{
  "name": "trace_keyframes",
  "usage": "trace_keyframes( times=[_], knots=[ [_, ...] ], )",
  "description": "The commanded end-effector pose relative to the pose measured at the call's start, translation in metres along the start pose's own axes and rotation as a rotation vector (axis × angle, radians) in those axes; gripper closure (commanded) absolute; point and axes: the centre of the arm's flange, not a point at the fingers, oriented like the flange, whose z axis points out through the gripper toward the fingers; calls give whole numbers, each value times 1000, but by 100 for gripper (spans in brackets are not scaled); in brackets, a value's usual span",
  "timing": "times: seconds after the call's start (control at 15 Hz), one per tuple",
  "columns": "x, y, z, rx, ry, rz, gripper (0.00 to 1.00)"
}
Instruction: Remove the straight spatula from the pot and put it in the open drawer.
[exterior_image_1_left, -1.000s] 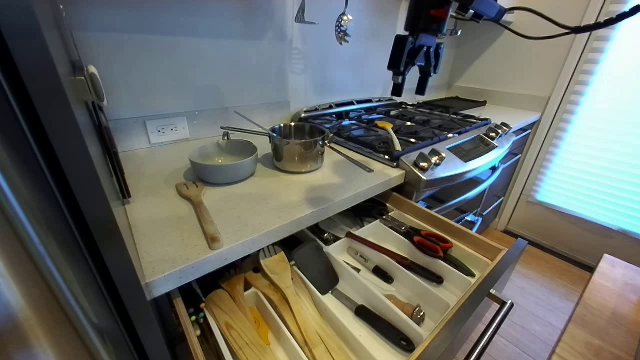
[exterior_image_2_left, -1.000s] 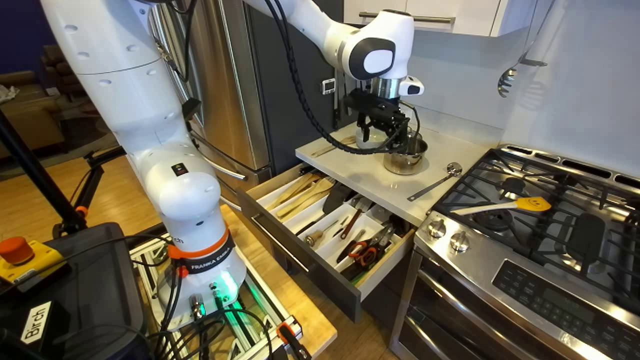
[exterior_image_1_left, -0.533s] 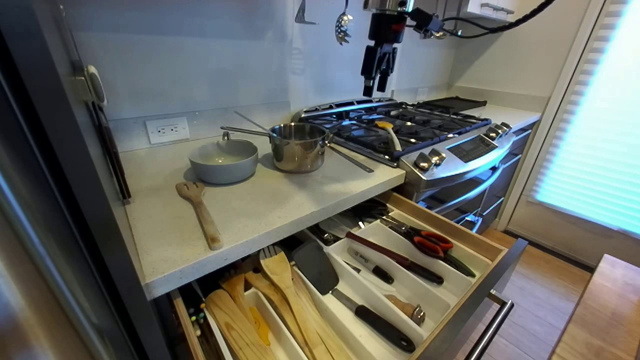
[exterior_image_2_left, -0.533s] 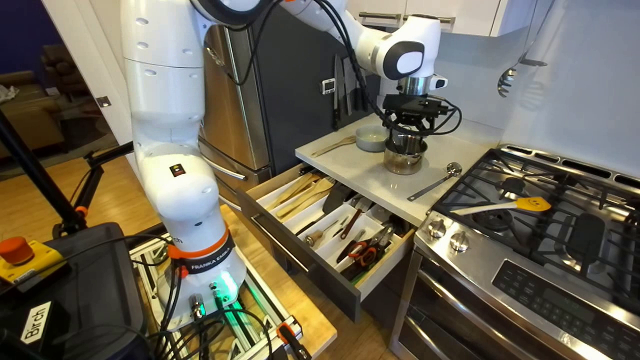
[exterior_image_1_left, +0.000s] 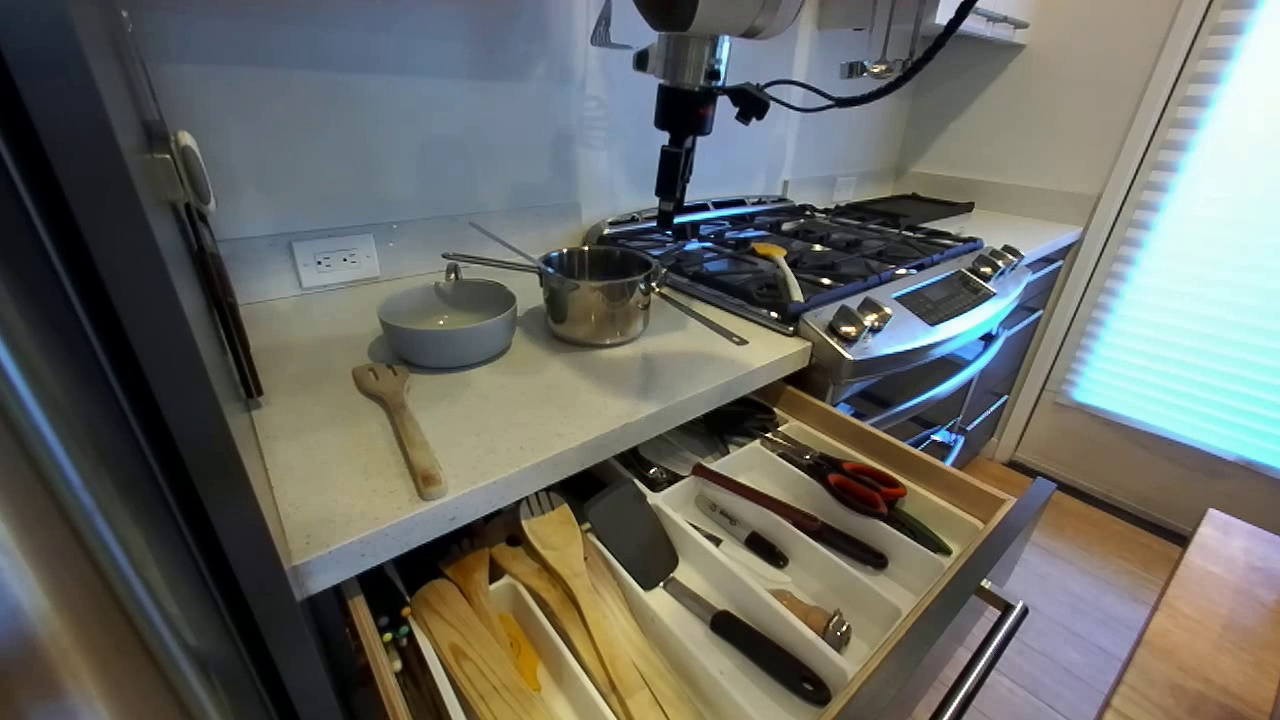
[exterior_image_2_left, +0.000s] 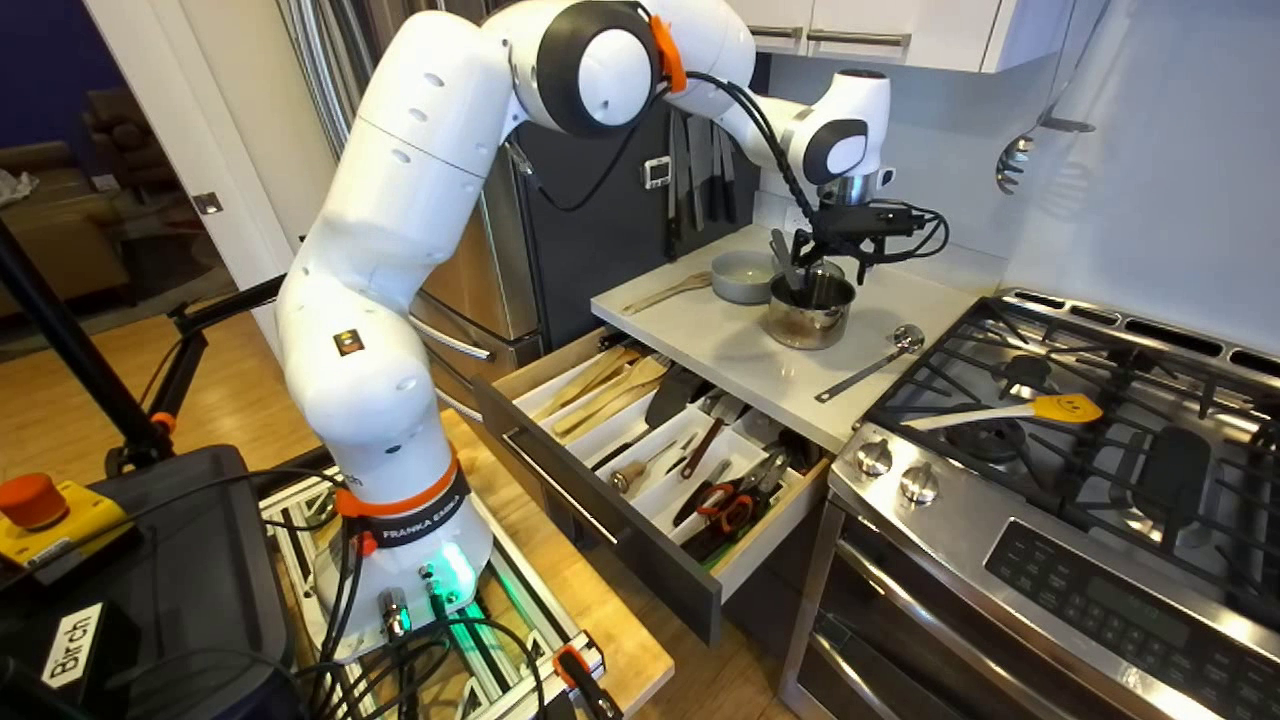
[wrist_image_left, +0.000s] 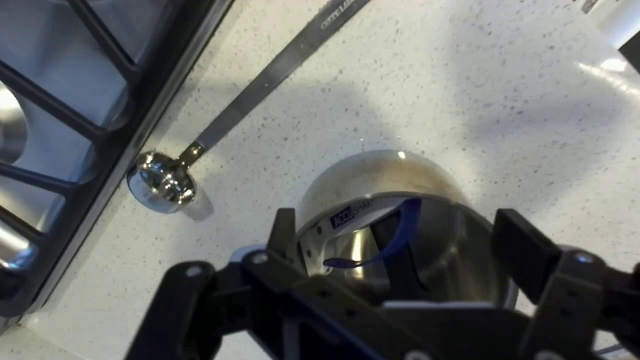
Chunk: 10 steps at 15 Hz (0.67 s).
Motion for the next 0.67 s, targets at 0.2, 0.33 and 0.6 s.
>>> trace_keyframes(
  times=[0.2, 0.33, 0.6],
  knots=[
    [3, 2, 5, -13, 27, -37, 0],
    [19, -15, 25, -5, 53, -104, 0],
    [53, -39, 54, -38, 106, -262, 0]
  ],
)
